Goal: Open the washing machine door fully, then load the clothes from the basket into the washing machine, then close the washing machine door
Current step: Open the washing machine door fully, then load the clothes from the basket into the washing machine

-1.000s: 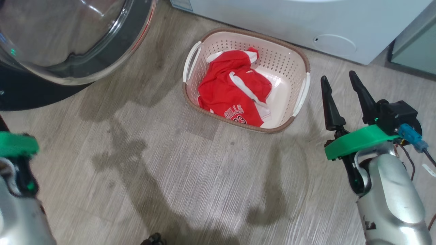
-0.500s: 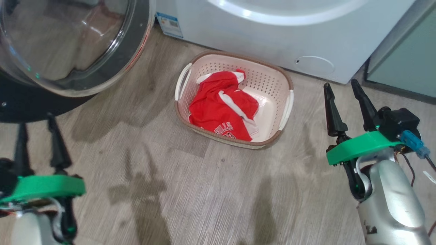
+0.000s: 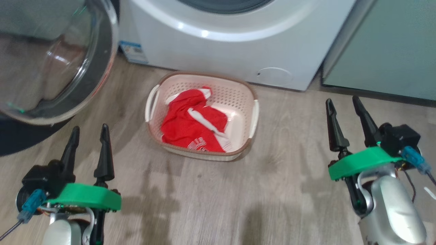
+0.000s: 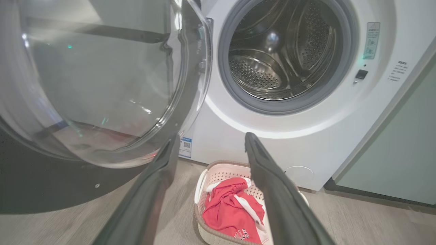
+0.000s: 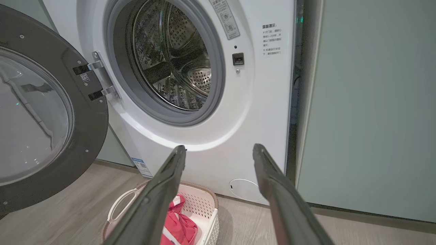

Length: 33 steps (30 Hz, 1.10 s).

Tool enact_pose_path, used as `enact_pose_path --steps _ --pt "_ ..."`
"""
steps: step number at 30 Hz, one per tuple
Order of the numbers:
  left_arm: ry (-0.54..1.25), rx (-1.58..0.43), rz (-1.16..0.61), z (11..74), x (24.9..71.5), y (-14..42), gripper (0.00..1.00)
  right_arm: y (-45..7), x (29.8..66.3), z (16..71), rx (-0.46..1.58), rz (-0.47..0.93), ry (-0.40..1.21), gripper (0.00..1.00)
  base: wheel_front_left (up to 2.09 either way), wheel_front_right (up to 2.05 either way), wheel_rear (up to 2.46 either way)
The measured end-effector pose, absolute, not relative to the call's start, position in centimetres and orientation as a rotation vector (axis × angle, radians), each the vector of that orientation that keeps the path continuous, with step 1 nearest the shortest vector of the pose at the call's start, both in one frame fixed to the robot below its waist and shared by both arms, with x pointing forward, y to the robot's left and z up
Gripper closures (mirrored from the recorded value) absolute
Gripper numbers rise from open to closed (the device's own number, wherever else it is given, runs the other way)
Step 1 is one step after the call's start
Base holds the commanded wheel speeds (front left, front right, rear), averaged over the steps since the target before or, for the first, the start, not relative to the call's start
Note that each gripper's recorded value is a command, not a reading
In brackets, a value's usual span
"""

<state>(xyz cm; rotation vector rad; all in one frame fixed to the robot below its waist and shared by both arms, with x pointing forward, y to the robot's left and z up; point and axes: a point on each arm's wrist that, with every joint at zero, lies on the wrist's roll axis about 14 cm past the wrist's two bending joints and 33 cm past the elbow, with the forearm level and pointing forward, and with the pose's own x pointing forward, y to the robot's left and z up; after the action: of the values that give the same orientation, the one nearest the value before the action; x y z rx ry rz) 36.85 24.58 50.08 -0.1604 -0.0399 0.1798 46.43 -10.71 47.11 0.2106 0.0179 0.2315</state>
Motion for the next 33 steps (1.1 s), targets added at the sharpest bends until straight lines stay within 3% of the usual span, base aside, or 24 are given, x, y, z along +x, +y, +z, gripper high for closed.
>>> enact_pose_path --steps 14,33 --pt "-0.052 -0.147 -0.031 51.5 39.1 18.8 0.0 -16.2 42.2 48.6 0.184 0.1 -0.017 0.0 0.0 0.0 0.0" --pt "-0.023 -0.143 -0.083 51.0 37.9 16.8 0.0 -18.0 38.9 49.4 0.19 0.049 -0.028 0.0 0.0 0.0 0.0"
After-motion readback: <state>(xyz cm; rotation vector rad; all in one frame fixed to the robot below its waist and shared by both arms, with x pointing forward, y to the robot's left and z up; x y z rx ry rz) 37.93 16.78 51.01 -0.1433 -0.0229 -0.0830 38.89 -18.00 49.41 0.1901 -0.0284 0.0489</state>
